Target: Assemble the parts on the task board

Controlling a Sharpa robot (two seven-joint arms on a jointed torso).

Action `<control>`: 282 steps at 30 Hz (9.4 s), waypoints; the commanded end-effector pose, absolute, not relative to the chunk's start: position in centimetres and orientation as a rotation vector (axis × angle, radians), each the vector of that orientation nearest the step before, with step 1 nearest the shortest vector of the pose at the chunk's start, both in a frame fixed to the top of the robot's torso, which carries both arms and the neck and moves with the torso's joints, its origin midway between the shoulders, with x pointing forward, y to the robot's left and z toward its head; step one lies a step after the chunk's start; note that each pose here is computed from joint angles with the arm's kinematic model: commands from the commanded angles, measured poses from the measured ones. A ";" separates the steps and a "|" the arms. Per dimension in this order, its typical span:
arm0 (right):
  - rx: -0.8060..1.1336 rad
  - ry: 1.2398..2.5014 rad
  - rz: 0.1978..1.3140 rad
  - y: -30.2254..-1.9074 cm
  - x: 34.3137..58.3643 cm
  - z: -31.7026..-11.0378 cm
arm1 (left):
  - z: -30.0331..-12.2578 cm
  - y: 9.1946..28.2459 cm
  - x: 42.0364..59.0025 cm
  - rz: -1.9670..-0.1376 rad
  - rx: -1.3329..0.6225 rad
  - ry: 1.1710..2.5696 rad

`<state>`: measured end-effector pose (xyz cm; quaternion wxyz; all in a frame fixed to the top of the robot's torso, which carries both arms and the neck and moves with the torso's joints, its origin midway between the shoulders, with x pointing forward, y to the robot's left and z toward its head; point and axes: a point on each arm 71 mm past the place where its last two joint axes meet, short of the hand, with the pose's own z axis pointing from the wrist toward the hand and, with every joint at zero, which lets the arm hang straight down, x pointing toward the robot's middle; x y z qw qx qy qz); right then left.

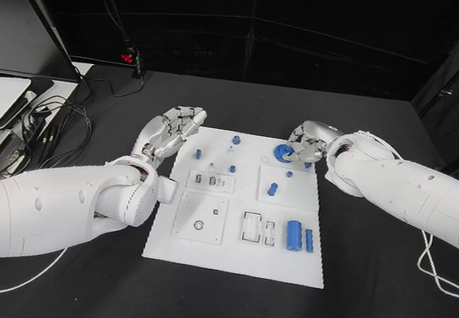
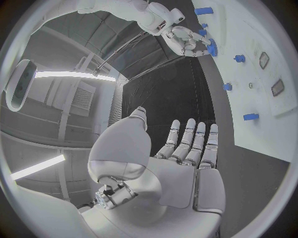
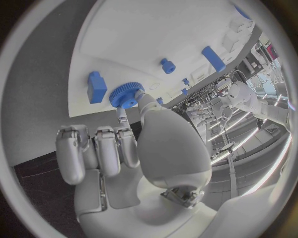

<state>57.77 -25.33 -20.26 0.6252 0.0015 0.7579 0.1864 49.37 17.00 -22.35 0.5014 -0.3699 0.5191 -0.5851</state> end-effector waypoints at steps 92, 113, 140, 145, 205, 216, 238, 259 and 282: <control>-0.135 1.663 0.624 -12.0 58.1 -20.2 | -20.4 17.1 48.7 -1.546 -0.704 1.036; -0.140 1.718 0.611 -11.5 57.9 -20.9 | -20.4 17.2 48.7 -1.542 -0.707 1.039; -0.130 1.739 0.591 -12.1 57.9 -21.2 | -20.4 17.2 48.8 -1.540 -0.708 1.041; -0.131 1.741 0.593 -12.0 57.9 -21.3 | -20.4 17.2 48.8 -1.540 -0.709 1.042; 0.311 1.364 1.039 -21.4 54.0 -15.1 | -20.5 17.7 48.9 -1.529 -0.715 1.046; 0.285 1.423 0.913 -28.4 52.0 -14.6 | -20.6 17.7 49.0 -1.529 -0.714 1.046; 0.277 1.578 0.681 -33.9 51.9 -19.9 | -20.6 18.1 49.0 -1.522 -0.712 1.041; 0.253 1.659 0.614 -33.2 52.5 -21.4 | -20.6 18.3 49.0 -1.517 -0.712 1.039; 0.252 1.687 0.573 -32.1 52.9 -21.8 | -20.6 18.4 48.9 -1.514 -0.713 1.039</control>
